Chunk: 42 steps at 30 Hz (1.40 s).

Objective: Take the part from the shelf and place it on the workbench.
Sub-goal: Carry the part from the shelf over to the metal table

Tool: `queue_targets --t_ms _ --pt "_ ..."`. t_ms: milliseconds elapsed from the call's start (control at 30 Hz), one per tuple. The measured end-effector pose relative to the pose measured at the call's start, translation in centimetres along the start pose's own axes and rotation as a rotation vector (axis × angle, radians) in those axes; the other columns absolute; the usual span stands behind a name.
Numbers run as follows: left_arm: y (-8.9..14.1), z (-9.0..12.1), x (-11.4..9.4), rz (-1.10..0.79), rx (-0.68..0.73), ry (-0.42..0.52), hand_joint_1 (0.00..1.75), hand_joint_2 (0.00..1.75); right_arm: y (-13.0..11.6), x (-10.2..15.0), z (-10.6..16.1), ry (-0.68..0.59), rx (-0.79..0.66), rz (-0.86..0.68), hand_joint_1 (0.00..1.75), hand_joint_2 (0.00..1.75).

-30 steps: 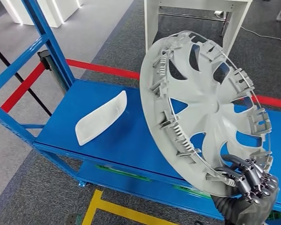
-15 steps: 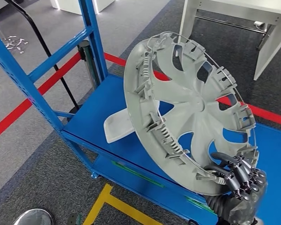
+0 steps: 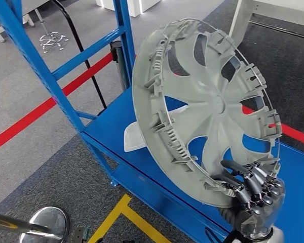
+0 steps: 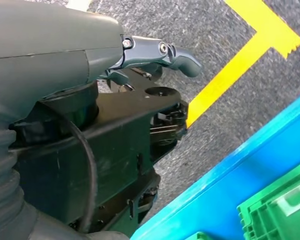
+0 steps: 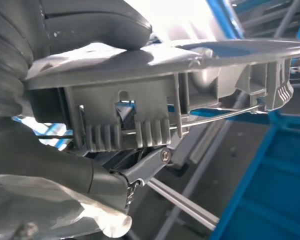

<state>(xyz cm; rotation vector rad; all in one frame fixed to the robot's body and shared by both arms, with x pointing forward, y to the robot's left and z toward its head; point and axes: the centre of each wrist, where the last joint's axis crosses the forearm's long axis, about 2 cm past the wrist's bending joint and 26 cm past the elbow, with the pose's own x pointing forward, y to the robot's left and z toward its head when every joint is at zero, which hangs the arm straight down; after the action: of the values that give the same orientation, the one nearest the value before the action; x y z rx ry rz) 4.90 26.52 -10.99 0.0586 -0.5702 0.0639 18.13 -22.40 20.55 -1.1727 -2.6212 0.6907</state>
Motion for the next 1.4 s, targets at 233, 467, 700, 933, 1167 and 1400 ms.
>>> queue_targets --t_ms 233,467,700,933,1167,1400 --pt "0.3 -0.1 0.1 -0.005 0.008 -0.002 0.00 1.75 0.2 -0.2 -1.0 -0.061 -0.015 0.051 1.75 1.75" --pt "-0.2 -0.1 0.3 -0.001 0.000 -0.003 0.00 1.75 0.1 -0.4 -1.7 -0.105 -0.015 0.093 1.75 1.75" --pt "-0.2 -0.2 0.4 -0.002 0.000 -0.004 0.00 1.75 0.2 -0.4 -2.4 -0.139 -0.026 0.114 1.75 1.75" --pt "-0.3 -0.2 0.5 -0.010 -0.006 -0.006 0.00 1.75 0.3 -0.4 -3.0 -0.170 -0.030 0.129 1.75 1.75" --pt "-0.2 -0.3 0.7 -0.015 -0.008 -0.008 0.00 1.75 0.5 -0.3 -3.8 -0.211 -0.036 0.151 1.75 1.75" --pt "-0.2 -0.3 0.7 -0.017 -0.006 -0.007 0.00 1.75 0.3 -0.3 -4.4 -0.241 -0.043 0.178 1.75 1.75"
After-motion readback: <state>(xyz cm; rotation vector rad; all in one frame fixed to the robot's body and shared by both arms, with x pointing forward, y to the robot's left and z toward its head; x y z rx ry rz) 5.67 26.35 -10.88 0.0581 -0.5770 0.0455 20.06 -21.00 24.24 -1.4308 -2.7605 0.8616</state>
